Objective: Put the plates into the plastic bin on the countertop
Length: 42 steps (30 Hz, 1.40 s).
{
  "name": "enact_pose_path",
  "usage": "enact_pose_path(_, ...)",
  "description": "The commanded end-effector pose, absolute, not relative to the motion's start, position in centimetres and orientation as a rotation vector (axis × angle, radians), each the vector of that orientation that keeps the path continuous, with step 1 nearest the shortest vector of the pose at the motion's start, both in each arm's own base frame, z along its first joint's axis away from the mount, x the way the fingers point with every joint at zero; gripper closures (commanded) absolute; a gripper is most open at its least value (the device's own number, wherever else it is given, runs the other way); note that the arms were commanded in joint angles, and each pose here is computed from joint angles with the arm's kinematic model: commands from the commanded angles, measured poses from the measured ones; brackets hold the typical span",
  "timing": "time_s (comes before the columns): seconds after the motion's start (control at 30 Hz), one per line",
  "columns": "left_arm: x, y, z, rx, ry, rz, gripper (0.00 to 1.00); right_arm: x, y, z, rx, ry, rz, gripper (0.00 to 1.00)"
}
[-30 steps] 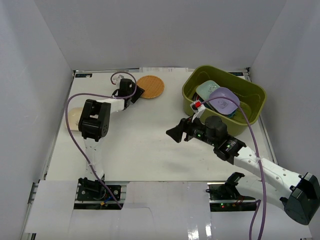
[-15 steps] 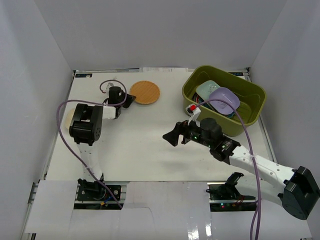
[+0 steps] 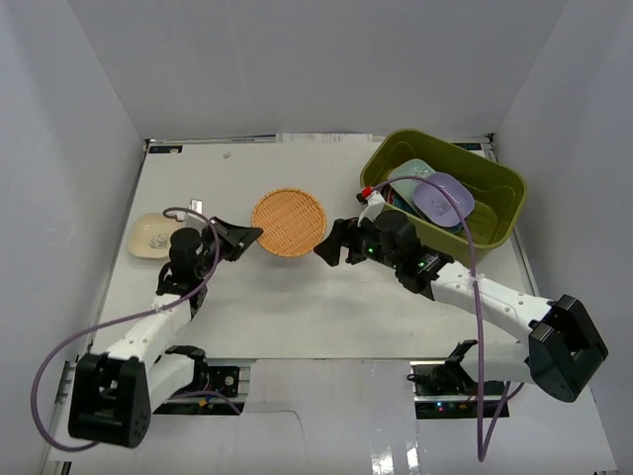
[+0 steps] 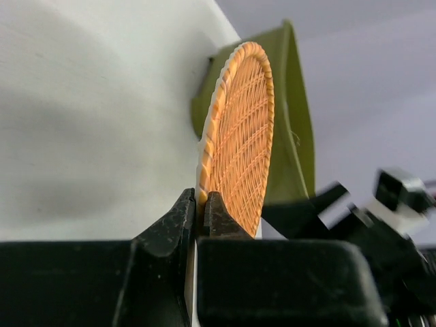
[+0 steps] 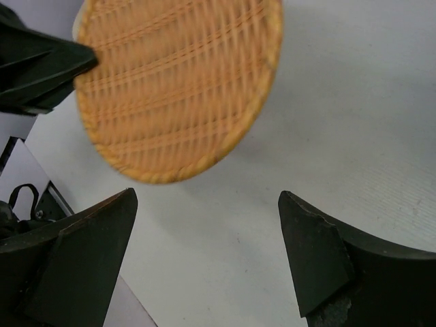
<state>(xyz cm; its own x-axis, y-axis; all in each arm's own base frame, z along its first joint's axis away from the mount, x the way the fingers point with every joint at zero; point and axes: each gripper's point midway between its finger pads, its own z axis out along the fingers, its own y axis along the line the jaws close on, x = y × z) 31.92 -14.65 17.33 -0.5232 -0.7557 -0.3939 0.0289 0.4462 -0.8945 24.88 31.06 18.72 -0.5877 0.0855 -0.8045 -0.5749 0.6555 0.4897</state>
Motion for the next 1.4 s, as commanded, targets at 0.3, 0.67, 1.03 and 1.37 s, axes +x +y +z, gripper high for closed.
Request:
enact_pose_path(0.3, 22.7, -18.4, 23.3, -0.158, 1.849, -1.465, 0.96, 25.6, 31.0, 22.5, -0.252, 1.911, 1.061, 0.35)
enact_pose_path(0.67, 25.4, -13.1, 22.5, -0.336, 1.955, -0.955, 0.06, 31.2, 21.9, 29.7, 0.027, 1.726, 0.924, 0.92)
enact_pose_path(1.03, 24.6, -0.9, 18.3, -0.901, 1.840, -0.279, 0.02, 37.9, 0.0, 28.1, 0.601, 1.623, 0.605, 0.92)
enact_pose_path(1.37, 24.7, 2.9, 12.9, -1.139, 1.863, -0.031, 0.02, 37.6, -2.0, 23.6, 0.710, 1.654, 0.633, 0.47)
